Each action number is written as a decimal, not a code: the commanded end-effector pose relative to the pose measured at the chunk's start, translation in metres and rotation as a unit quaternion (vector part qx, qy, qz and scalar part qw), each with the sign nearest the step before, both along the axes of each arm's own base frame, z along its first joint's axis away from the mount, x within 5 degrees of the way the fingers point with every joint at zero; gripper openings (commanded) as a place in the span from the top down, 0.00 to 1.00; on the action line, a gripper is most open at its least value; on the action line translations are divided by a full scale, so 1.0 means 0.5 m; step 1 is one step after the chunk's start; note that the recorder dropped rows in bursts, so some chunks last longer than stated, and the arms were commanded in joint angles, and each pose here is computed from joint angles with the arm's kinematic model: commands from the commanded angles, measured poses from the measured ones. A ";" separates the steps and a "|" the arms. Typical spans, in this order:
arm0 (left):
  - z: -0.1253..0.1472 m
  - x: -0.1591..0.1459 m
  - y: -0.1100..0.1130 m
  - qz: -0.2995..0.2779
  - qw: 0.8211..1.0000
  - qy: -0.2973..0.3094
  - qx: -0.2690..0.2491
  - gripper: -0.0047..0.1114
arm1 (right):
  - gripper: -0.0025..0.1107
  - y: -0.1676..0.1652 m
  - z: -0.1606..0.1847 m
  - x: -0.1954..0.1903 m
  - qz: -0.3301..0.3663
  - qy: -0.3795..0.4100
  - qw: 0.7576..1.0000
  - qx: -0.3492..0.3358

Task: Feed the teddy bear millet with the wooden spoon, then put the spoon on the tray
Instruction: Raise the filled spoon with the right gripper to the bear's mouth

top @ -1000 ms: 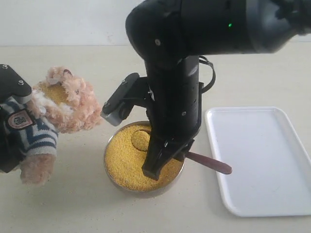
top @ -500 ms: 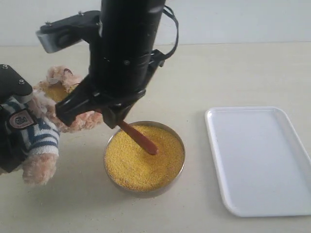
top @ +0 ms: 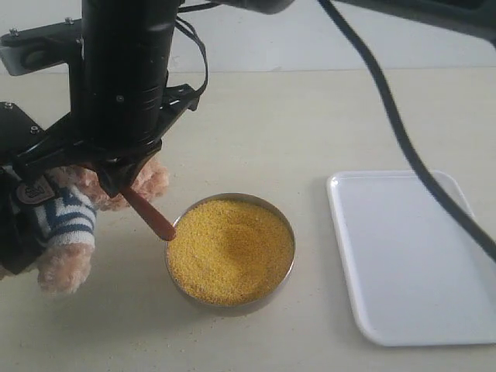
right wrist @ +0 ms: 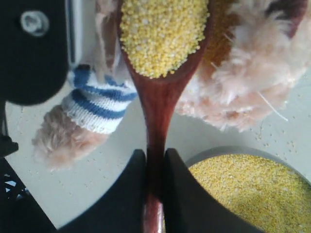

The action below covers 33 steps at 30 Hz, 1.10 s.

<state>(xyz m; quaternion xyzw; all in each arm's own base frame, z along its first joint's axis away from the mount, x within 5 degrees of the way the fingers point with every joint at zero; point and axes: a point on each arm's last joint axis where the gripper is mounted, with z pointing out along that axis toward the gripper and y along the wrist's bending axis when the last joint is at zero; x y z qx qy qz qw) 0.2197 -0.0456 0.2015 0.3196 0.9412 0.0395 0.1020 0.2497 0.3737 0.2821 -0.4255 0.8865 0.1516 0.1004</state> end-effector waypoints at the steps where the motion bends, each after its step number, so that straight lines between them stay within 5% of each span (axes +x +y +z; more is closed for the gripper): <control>1: 0.005 0.006 -0.005 0.006 1.000 -0.014 -0.011 0.93 | 0.98 0.009 0.000 0.002 0.000 0.016 1.000 0.017; 12: 0.005 0.006 -0.005 0.006 1.000 -0.014 -0.011 0.93 | 0.98 -0.020 0.010 0.061 -0.033 0.140 0.981 0.132; 33: 0.005 0.008 -0.002 0.000 1.000 -0.017 -0.002 0.93 | 0.98 -0.042 -0.033 0.072 -0.034 0.223 0.958 0.175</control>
